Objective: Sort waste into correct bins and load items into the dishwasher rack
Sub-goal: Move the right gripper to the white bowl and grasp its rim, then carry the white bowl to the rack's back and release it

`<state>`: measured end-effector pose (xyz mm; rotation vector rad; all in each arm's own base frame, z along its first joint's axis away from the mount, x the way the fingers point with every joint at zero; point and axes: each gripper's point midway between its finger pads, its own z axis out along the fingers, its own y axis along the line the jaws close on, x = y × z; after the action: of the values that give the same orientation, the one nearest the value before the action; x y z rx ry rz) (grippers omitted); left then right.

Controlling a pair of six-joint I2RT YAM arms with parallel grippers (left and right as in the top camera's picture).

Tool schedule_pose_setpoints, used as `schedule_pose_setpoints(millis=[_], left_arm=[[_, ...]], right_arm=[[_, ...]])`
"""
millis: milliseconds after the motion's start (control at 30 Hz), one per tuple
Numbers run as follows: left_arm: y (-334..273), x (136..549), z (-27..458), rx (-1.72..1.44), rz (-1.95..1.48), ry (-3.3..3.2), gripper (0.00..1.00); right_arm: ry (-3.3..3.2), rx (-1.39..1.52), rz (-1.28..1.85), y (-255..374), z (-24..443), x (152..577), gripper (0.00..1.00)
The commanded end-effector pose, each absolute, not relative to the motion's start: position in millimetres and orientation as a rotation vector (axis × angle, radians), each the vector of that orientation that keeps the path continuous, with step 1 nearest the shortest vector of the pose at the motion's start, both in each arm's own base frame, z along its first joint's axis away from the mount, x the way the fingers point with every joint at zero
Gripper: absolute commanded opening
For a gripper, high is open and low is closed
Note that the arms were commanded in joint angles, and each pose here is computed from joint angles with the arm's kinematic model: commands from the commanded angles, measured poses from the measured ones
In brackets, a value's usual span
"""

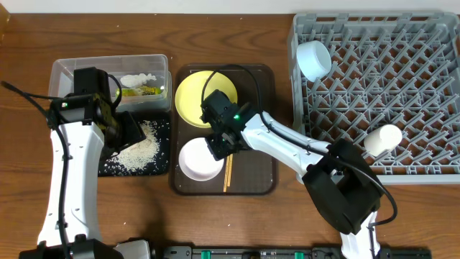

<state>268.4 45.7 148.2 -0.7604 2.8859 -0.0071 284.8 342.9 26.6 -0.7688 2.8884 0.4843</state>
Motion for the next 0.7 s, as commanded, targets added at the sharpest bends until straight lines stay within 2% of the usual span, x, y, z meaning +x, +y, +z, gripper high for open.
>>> schedule_pose_setpoints(millis=[0,133,300,433,667], left_arm=[[48.6,265.2,148.6,-0.770,0.022,2.885,0.68],[48.6,265.3,148.6,-0.770,0.022,2.885,0.68],[48.6,265.4,148.6,-0.770,0.022,2.884,0.68],[48.6,265.5,148.6,-0.770,0.022,2.884,0.68],[48.7,265.8,148.6,-0.770,0.021,2.883,0.68]], right_arm=[[2.848,-0.745,0.490,336.9,44.9,296.6,0.01],[2.726,-0.664,0.466,313.1,92.7,329.8,0.01],[2.520,-0.507,0.287,250.3,166.4,379.2,0.01],[2.333,-0.231,-0.062,160.6,221.5,427.2,0.01],[2.039,0.101,-0.566,29.8,284.7,476.4,0.01]])
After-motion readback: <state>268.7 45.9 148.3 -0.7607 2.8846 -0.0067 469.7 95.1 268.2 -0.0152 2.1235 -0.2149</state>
